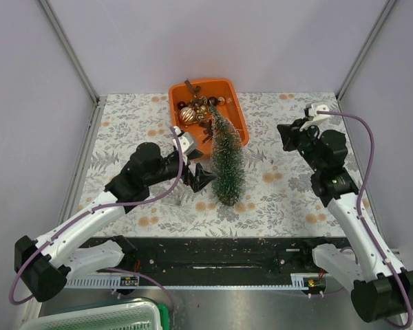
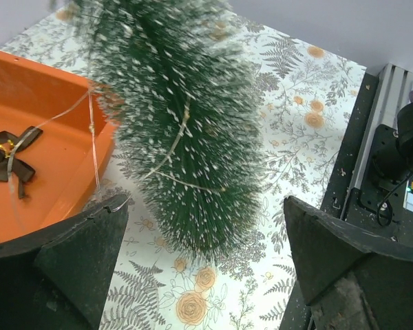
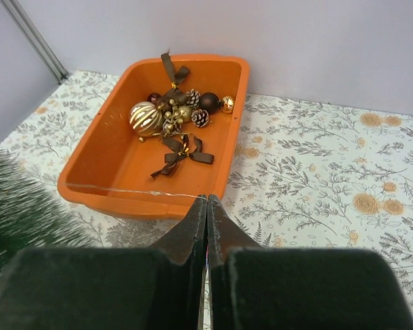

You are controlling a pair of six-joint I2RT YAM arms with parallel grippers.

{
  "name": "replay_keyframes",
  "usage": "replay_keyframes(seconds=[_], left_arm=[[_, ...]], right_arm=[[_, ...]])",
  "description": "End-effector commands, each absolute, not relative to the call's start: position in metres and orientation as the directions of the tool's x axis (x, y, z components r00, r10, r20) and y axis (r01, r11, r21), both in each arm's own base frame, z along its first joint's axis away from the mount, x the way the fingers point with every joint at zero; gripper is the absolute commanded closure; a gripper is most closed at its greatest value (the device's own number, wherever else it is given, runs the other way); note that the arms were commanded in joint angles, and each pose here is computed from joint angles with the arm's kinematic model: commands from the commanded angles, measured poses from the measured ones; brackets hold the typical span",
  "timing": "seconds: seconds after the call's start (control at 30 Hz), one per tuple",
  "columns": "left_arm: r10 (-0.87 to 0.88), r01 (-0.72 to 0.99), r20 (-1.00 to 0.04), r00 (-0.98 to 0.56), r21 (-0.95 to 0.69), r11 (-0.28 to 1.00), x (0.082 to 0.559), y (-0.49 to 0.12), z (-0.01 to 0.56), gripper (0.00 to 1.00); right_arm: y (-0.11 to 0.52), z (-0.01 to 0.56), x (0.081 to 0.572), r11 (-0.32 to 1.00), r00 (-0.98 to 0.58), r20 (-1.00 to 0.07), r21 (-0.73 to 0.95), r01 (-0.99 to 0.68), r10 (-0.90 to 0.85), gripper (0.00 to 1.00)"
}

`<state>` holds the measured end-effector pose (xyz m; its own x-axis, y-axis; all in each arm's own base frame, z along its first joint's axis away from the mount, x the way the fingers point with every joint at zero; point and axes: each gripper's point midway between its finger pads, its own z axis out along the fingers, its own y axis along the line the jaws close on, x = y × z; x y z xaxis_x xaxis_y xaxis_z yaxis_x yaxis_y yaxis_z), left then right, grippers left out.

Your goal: Decorate the small christmas tree

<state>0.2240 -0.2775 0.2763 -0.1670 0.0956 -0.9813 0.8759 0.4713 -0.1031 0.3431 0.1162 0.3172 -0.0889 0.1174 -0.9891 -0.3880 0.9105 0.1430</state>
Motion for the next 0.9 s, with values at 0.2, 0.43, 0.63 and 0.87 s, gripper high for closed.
replay_keyframes(seconds=[0.2,0.43,0.63,0.87], left_arm=[[0.108,0.907,-0.993,0.043,0.084,0.413,0.240,-0.298,0.324,0.01],[0.118,0.784,-0.991,0.066,0.125,0.608,0.279,-0.279,0.347,0.01],[0.164,0.774,-0.986,-0.038,0.075,0.628,0.279,-0.275,0.329,0.01],[0.277,0.848,-0.959,-0.060,0.097,0.521,0.262,-0.284,0.293,0.01]], right_arm=[[0.099,0.319,0.298,0.915,-0.100,-0.970,0.244,-0.322,0.223,1.00],[0.084,0.302,0.282,0.933,-0.142,-0.961,0.266,-0.244,0.237,1.00],[0.070,0.290,0.271,0.946,-0.161,-0.954,0.278,-0.169,0.252,1.00],[0.047,0.295,0.267,0.968,-0.143,-0.962,0.243,-0.059,0.232,1.00]])
